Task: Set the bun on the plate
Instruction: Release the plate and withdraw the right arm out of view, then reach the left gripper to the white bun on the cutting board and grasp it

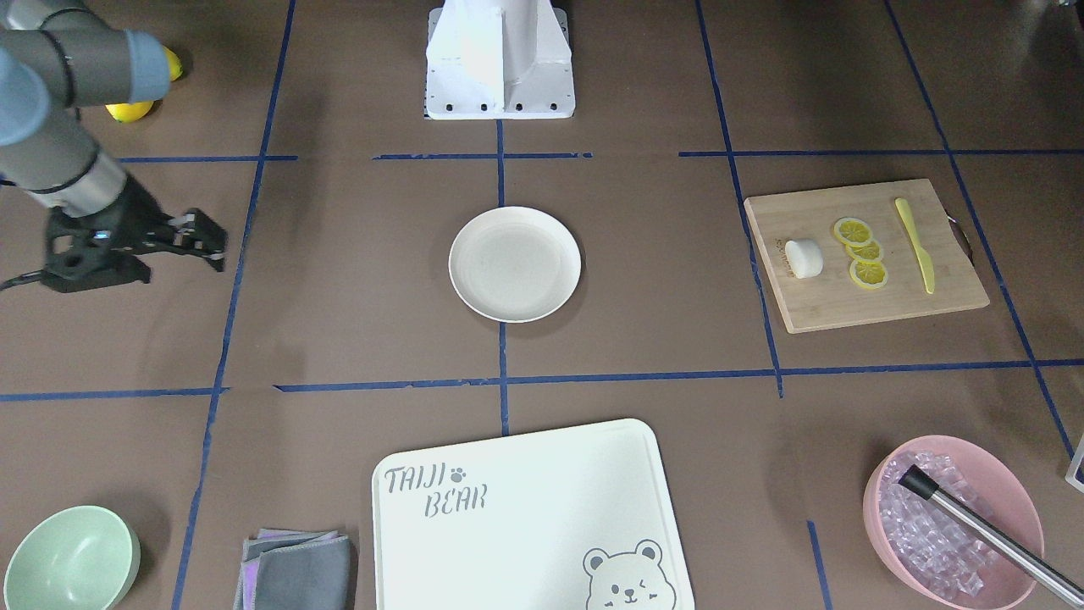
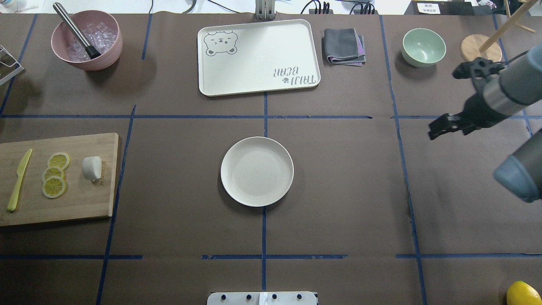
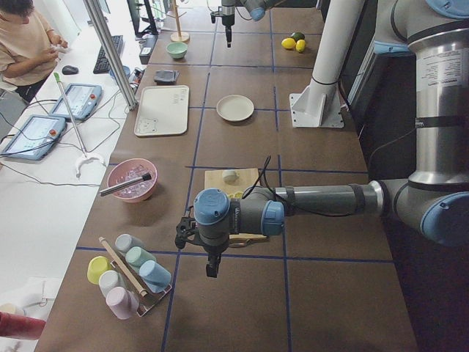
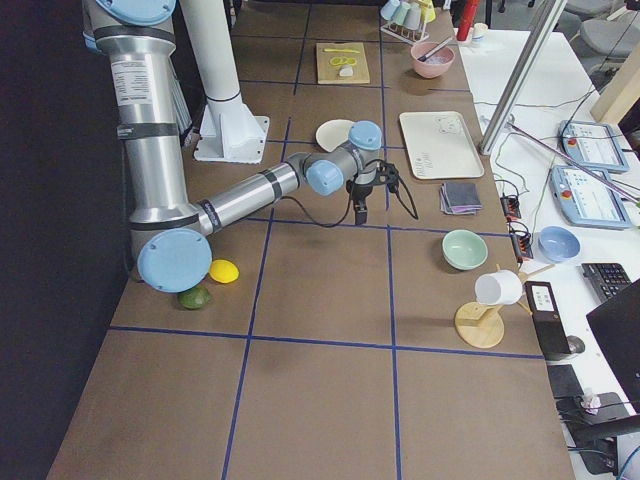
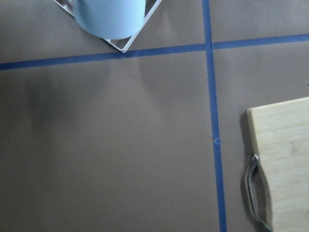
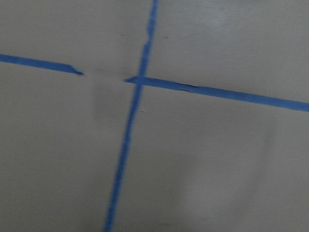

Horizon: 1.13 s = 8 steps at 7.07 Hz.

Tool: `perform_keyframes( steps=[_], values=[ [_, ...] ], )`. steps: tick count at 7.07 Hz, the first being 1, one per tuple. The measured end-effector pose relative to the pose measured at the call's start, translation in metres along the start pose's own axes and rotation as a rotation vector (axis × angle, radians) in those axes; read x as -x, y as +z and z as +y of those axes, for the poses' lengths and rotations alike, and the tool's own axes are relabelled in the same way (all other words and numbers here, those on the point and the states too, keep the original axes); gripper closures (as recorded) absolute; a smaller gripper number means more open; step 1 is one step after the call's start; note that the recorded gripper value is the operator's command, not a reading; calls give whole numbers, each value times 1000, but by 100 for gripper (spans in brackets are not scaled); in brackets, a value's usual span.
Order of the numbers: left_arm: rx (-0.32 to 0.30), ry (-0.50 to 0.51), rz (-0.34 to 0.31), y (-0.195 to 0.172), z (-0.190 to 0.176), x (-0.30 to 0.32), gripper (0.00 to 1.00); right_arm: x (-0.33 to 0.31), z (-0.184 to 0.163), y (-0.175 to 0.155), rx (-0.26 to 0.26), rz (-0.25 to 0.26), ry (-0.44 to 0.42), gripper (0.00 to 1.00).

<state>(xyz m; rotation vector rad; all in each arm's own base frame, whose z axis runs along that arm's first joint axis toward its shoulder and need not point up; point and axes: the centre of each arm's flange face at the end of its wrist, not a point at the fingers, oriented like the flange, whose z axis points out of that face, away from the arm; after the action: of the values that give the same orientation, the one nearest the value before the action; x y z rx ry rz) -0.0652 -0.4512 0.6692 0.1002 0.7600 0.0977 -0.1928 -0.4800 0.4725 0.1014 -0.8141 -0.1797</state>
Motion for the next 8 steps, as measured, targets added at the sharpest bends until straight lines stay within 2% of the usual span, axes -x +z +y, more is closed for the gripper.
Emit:
perform_keyframes(
  steps=[2, 3, 4, 6, 8],
  values=[
    [-42, 49, 1, -12, -28, -15, 0, -145, 54, -33, -3, 37, -106, 0],
    [-50, 64, 3, -15, -38, -21, 0, -197, 83, -45, -10, 54, -122, 0],
    [-58, 72, 5, -18, -44, -27, 0, -238, 112, -54, -15, 70, -104, 0],
    [-69, 97, 13, -21, -62, -58, 0, -278, 147, -81, -10, 84, -11, 0],
    [-54, 85, 44, -12, -80, -136, 0, -275, 152, -98, 24, 94, 32, 0]
  ],
)
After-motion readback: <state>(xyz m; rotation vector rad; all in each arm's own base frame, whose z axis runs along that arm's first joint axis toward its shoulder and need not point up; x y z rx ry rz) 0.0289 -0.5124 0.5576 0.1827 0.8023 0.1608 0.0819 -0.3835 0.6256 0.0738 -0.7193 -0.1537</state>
